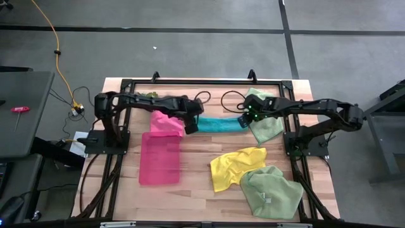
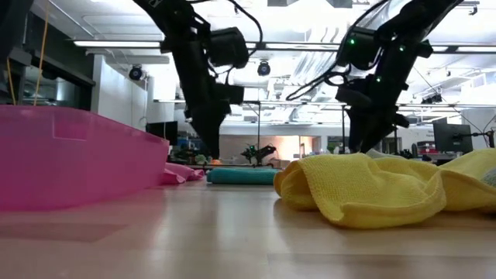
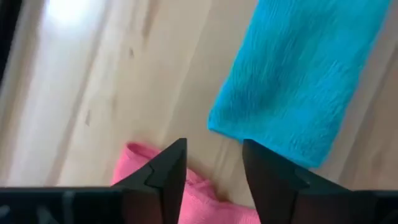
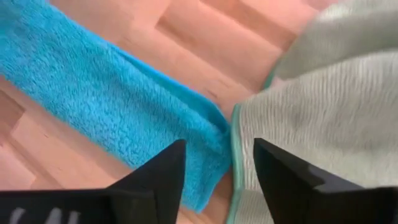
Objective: Fold microfiber towels
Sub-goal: Fold the blue microfiber towel
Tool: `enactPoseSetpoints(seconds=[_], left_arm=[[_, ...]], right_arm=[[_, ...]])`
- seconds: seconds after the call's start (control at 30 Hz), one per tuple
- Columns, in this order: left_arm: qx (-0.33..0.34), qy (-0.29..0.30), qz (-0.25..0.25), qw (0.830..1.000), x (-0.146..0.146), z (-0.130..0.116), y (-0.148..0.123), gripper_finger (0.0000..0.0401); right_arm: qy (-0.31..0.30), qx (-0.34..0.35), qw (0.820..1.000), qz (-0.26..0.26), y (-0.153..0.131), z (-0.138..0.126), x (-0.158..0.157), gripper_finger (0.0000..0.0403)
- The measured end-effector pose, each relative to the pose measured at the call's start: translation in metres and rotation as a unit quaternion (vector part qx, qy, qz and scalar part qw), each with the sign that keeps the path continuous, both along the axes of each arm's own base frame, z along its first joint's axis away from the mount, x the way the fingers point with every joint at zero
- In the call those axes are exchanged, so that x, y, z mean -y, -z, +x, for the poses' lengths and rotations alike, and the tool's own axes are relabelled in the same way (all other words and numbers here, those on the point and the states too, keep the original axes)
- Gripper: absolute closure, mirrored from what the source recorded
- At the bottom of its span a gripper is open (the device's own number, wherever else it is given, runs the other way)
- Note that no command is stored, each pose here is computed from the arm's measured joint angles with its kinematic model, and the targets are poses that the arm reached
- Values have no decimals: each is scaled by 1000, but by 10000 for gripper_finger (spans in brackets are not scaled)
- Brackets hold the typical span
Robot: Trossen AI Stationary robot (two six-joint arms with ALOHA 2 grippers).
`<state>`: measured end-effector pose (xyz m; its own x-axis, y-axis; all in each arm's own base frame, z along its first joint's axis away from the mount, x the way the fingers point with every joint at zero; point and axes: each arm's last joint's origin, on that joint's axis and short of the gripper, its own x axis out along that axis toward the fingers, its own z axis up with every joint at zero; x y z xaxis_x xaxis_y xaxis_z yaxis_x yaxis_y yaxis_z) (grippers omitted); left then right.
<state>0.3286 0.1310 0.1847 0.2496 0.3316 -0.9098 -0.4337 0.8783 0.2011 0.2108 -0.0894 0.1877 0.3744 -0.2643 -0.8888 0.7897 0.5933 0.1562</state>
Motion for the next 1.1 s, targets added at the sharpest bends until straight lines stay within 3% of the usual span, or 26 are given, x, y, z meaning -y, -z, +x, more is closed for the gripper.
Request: enactPoseSetpoints(seconds=[0.13,0.3,0.57,0.9,1.1], left_arm=[[67,29,-42,997,-8,-3,-14,243],[190,44,-81,977,-11,-5,-14,243],[293,53,-64,953,-5,0,1,242],[307,40,-31,951,-8,5,9,242],[274,54,-28,960,-4,8,24,243]], right_arm=[[-18,11,1000,7,-5,-3,-1,208],[-4,14,999,52,8,-20,-10,208],[80,84,987,112,22,-32,-18,208],[125,77,978,152,42,-23,-14,208],[155,78,971,167,55,-14,-11,208]])
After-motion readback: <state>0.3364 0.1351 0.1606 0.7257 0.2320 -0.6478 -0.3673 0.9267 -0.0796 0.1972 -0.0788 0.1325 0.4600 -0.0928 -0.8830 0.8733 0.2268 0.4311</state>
